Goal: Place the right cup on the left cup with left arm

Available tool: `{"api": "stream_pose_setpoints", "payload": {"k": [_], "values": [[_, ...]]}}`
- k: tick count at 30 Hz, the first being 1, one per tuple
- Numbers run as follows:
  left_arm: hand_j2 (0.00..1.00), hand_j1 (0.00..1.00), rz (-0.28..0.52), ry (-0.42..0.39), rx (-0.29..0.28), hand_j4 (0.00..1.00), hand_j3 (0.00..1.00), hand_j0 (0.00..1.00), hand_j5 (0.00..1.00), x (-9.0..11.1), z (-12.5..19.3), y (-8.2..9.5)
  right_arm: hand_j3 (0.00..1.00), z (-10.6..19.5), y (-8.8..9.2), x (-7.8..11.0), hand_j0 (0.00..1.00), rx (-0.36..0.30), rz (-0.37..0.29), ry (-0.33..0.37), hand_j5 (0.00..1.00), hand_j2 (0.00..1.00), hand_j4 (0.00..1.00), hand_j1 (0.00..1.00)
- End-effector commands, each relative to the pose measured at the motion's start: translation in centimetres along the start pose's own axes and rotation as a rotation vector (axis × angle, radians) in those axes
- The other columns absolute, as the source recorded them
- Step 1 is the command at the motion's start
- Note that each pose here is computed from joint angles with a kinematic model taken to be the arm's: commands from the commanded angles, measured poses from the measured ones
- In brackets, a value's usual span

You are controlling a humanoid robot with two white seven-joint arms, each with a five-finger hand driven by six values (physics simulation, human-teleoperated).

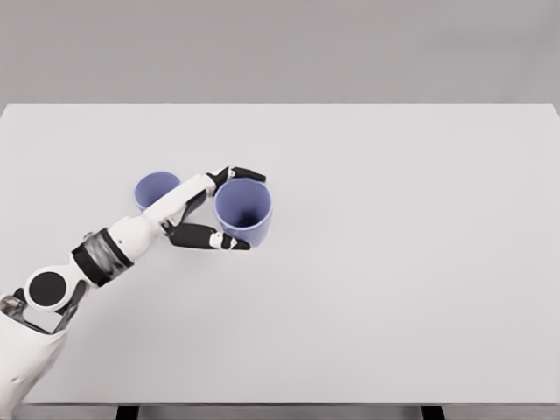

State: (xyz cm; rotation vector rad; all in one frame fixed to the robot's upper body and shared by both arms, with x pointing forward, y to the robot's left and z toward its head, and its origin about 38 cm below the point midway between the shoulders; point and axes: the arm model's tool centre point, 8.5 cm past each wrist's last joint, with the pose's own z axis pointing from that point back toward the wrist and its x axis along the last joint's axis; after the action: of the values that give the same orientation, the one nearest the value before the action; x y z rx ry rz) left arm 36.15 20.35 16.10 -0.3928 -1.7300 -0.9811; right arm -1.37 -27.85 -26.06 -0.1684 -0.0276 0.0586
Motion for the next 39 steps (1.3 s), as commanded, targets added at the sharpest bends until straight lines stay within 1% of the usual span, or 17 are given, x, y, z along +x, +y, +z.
{"api": "stream_pose_setpoints", "payload": {"k": [1,3,4,9,12,13,15,16,17,21,22,24,30,32,36,37,39], "values": [[0.75,0.75,-0.002,-0.005,0.006,0.75,0.75,0.75,0.75,0.2,0.1,0.3,1.0,0.0,0.0,0.0,1.0,0.0,0.0,0.0,1.0,1.0,1.0,1.0],[0.75,0.75,-0.002,-0.005,0.006,0.75,0.75,0.75,0.75,0.2,0.1,0.3,1.0,0.0,0.0,0.0,1.0,0.0,0.0,0.0,1.0,1.0,1.0,1.0],[0.75,0.75,-0.002,-0.014,0.017,0.75,0.75,0.75,0.75,0.6,0.2,0.7,1.0,0.0,0.0,0.0,1.0,0.0,0.0,0.0,1.0,1.0,1.0,1.0],[0.75,0.75,-0.012,-0.022,0.03,0.75,0.75,0.75,0.75,0.9,0.4,1.2,1.0,0.0,0.0,0.0,1.0,0.0,0.0,0.0,1.0,1.0,1.0,1.0],[0.75,0.75,-0.012,-0.022,0.03,0.75,0.75,0.75,0.75,0.9,0.4,1.2,1.0,0.0,0.0,0.0,1.0,0.0,0.0,0.0,1.0,1.0,1.0,1.0],[0.75,0.75,-0.018,-0.026,0.043,0.75,0.75,0.75,0.75,1.1,0.5,1.7,1.0,0.0,0.0,0.0,1.0,0.0,0.0,0.0,1.0,1.0,1.0,1.0],[0.75,0.75,-0.018,-0.026,0.043,0.75,0.75,0.75,0.75,1.1,0.5,1.7,1.0,0.0,0.0,0.0,1.0,0.0,0.0,0.0,1.0,1.0,1.0,1.0],[0.75,0.75,-0.013,-0.038,0.043,0.75,0.75,0.75,0.75,1.5,0.5,1.8,1.0,0.0,0.0,0.0,1.0,0.0,0.0,0.0,1.0,1.0,1.0,1.0],[0.75,0.75,-0.025,-0.03,0.037,0.75,0.75,0.75,0.75,1.5,0.8,2.0,1.0,0.0,0.0,0.0,1.0,0.0,0.0,0.0,1.0,1.0,1.0,1.0],[0.75,0.75,-0.013,-0.037,0.039,0.75,0.75,0.75,0.75,1.7,0.9,2.2,1.0,0.0,0.0,0.0,1.0,0.0,0.0,0.0,1.0,1.0,1.0,1.0],[0.75,0.75,-0.025,-0.041,0.052,0.75,0.75,0.75,0.75,2.1,1.2,2.9,1.0,0.0,0.0,0.0,1.0,0.0,0.0,0.0,1.0,1.0,1.0,1.0],[0.75,0.75,-0.02,-0.048,0.061,0.75,0.75,0.75,0.75,2.2,1.3,3.3,1.0,0.0,0.0,0.0,1.0,0.0,0.0,0.0,1.0,1.0,1.0,1.0],[0.75,0.75,-0.018,-0.053,0.076,0.75,0.75,0.75,0.75,2.4,1.5,3.8,1.0,0.0,0.0,0.0,1.0,0.0,0.0,0.0,1.0,1.0,1.0,1.0],[0.75,0.75,-0.02,-0.046,0.075,0.75,0.75,0.75,0.75,2.6,2.1,4.5,1.0,0.0,0.0,0.0,1.0,0.0,0.0,0.0,1.0,1.0,1.0,1.0],[0.75,0.75,-0.024,-0.046,0.081,0.75,0.75,0.75,0.75,2.7,2.3,4.8,1.0,0.0,0.0,0.0,1.0,0.0,0.0,0.0,1.0,1.0,1.0,1.0],[0.75,0.75,-0.019,-0.053,0.091,0.75,0.75,0.75,0.75,2.9,2.5,5.2,1.0,0.0,0.0,0.0,1.0,0.0,0.0,0.0,1.0,1.0,1.0,1.0],[0.75,0.75,-0.019,-0.053,0.091,0.75,0.75,0.75,0.75,2.9,2.5,5.2,1.0,0.0,0.0,0.0,1.0,0.0,0.0,0.0,1.0,1.0,1.0,1.0]]}}
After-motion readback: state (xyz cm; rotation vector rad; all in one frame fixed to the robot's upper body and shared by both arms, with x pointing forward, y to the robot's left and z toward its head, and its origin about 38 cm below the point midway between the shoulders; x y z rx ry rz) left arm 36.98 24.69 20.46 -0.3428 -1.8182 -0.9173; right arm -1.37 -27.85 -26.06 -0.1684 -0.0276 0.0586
